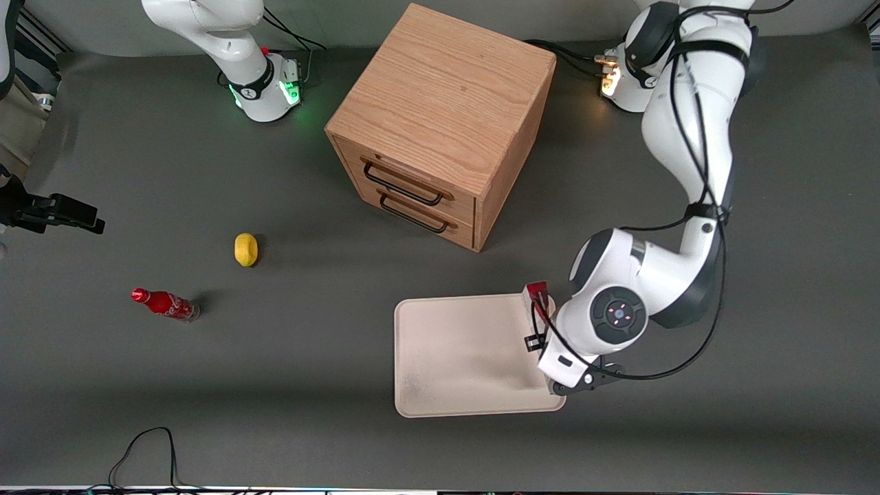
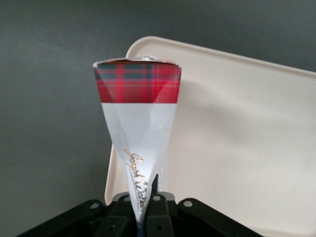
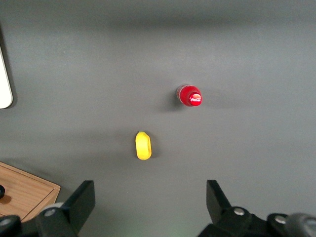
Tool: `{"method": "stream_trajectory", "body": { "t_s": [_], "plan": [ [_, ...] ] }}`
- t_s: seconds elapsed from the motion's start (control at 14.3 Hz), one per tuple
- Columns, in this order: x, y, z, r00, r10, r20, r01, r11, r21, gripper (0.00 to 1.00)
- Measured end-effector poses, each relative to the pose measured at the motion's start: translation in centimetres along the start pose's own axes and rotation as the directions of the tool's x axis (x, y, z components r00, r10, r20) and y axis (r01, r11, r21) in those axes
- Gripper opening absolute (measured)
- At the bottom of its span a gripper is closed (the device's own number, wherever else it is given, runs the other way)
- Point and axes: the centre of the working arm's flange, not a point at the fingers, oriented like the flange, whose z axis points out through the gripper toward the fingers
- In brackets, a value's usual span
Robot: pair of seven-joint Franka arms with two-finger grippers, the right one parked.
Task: Place red cookie box on tray
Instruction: 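Lower the cookie box onto the tray and open the left gripper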
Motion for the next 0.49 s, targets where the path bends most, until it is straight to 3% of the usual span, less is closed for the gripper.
{"method": "stream_trajectory", "body": {
  "t_s": [0.21,0.49],
  "plan": [
    [0.3,-0.2,2.8,0.999,0.04,0.014,-0.04,0.999,0.011,0.05],
    [0.5,-0.1,4.4,0.998,0.06,-0.008,-0.06,0.998,-0.005,0.05]
  ]
}}
